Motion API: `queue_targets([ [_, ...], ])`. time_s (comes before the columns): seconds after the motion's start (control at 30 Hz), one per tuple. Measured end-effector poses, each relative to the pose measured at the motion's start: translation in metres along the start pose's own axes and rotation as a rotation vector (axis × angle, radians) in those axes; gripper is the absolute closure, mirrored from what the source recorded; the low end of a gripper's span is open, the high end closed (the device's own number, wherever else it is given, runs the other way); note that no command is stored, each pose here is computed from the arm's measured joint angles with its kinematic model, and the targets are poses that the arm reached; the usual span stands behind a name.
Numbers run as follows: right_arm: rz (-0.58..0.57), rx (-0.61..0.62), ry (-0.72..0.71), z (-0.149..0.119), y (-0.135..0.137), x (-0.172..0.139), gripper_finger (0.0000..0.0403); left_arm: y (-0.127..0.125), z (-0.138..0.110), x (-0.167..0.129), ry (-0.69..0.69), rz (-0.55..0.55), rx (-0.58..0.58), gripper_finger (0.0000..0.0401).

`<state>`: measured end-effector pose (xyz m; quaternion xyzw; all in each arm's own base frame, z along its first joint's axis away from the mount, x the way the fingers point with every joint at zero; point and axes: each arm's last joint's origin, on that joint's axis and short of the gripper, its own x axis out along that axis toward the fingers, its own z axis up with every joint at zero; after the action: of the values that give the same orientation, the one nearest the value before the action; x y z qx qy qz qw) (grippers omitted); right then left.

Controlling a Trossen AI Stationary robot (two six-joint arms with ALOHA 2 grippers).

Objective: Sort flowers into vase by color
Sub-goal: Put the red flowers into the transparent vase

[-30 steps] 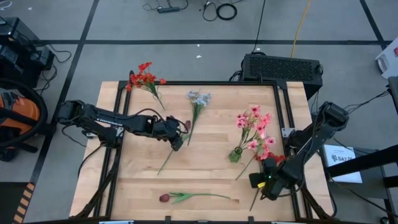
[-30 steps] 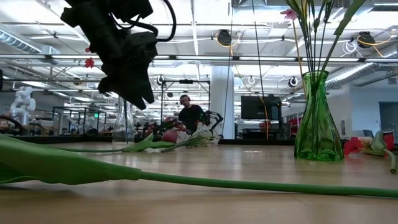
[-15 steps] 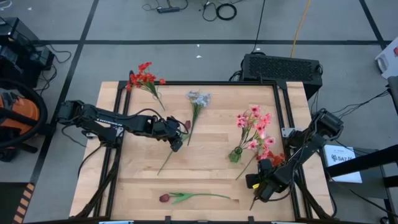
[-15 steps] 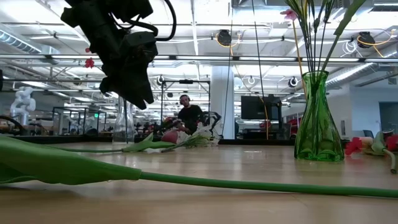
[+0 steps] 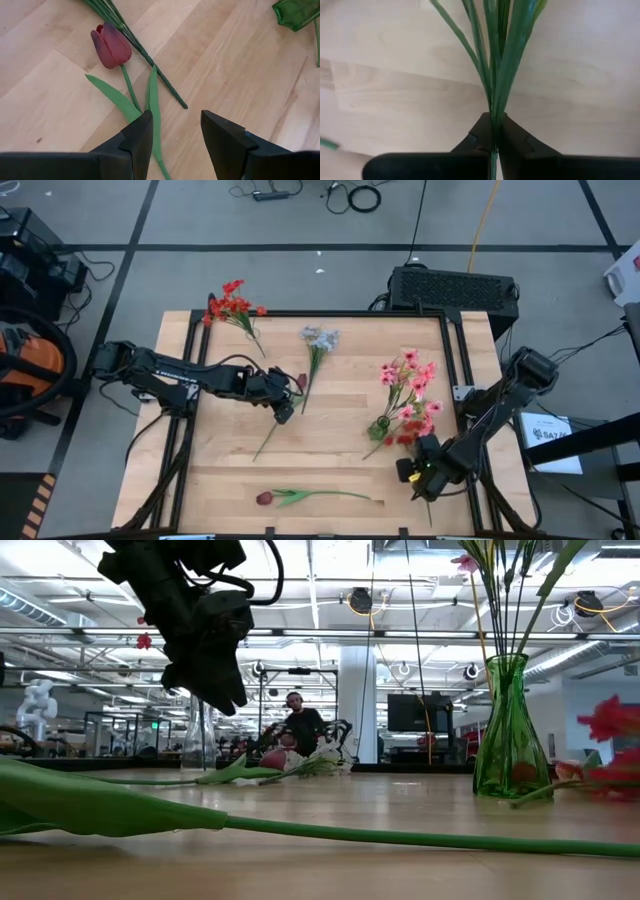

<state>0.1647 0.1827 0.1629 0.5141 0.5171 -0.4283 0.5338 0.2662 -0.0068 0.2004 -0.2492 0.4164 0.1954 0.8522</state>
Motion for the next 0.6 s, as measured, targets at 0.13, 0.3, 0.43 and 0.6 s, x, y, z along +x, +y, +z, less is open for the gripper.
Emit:
queue_targets([
  [0.13,-0.02,0.001,-0.054,0.002,0.0,-0.029,0.04,0.0,0.0,0.0,0.0,0.0,0.004,0.023],
  [0.3,-0.066,-0.012,-0.092,0.003,0.0,-0.08,0.04,0.0,0.0,0.0,0.0,0.0,0.004,0.023],
  [0.43,-0.134,-0.015,-0.154,0.007,-0.003,-0.123,0.04,0.0,0.0,0.0,0.0,0.0,0.004,0.023],
  [0.6,-0.061,-0.029,-0.172,0.014,-0.006,-0.155,0.04,0.0,0.0,0.0,-0.001,-0.001,0.004,0.023],
])
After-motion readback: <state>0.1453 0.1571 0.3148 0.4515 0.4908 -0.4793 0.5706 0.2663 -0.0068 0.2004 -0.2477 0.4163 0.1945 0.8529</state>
